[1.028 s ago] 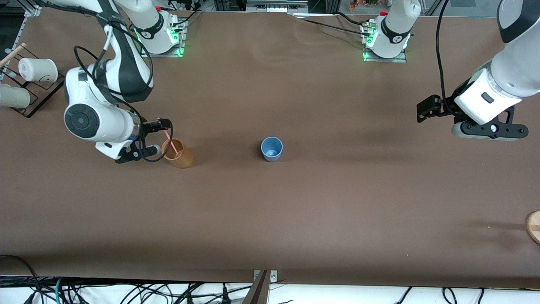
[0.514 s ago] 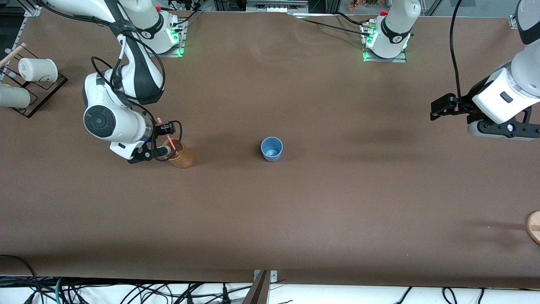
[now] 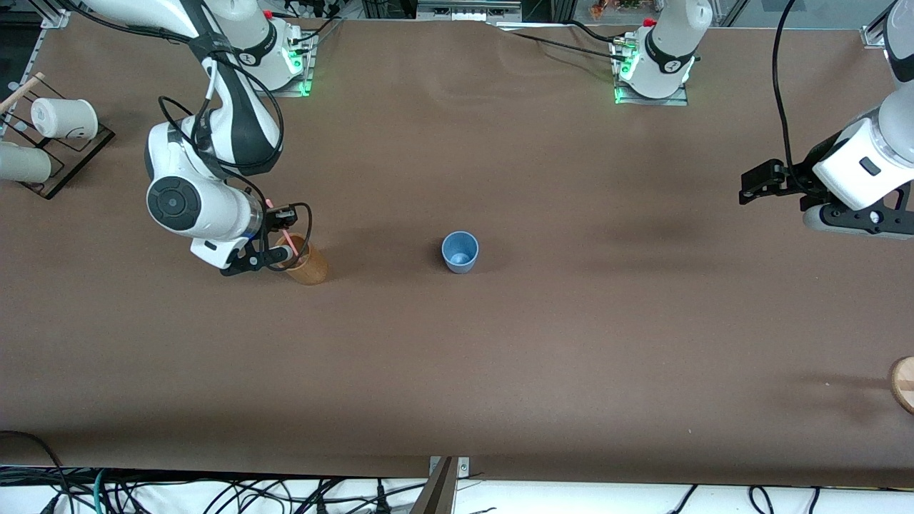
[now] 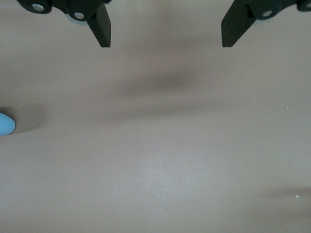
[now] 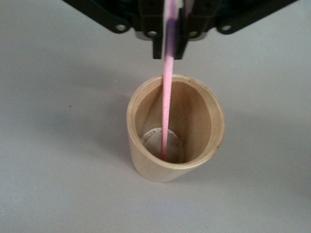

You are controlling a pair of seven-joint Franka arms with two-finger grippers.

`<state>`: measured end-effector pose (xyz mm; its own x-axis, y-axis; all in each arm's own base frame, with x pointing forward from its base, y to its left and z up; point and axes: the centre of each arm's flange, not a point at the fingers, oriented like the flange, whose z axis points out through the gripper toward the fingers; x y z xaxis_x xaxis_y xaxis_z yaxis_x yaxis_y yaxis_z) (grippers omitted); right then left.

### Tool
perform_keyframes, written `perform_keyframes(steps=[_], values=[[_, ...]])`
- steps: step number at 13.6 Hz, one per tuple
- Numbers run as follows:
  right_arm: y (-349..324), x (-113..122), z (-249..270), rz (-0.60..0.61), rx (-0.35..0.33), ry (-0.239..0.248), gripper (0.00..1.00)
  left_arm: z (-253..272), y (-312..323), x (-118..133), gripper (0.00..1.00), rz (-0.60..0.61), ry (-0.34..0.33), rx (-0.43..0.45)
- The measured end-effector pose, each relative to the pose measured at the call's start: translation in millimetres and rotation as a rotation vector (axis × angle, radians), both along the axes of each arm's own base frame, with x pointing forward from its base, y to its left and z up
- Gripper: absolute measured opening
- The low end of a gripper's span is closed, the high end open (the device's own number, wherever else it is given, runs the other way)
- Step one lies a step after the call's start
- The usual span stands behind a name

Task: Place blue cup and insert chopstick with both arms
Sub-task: 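Grasp the pink chopstick in the tan cup with the right gripper, then lift the pink chopstick out and carry it over the blue cup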

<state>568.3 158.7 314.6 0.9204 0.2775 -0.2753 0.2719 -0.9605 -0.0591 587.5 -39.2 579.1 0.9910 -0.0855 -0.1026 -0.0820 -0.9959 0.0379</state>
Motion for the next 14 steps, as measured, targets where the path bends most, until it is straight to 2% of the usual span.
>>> perform_keyframes(steps=[7,11,14], values=[[0.6,0.9,15.9,0.02,0.004,0.003,0.09,-2.6,-5.9,0.8,1.0,-0.011,0.001,-0.001],[4.2,5.2,87.8,0.023,-0.004,0.04,0.09,-2.8,-8.7,3.3,1.0,-0.017,-0.011,-0.003],[18.8,-7.0,144.9,-0.052,-0.021,0.074,0.09,-2.1,-10.8,3.7,1.0,-0.02,-0.014,-0.004]])
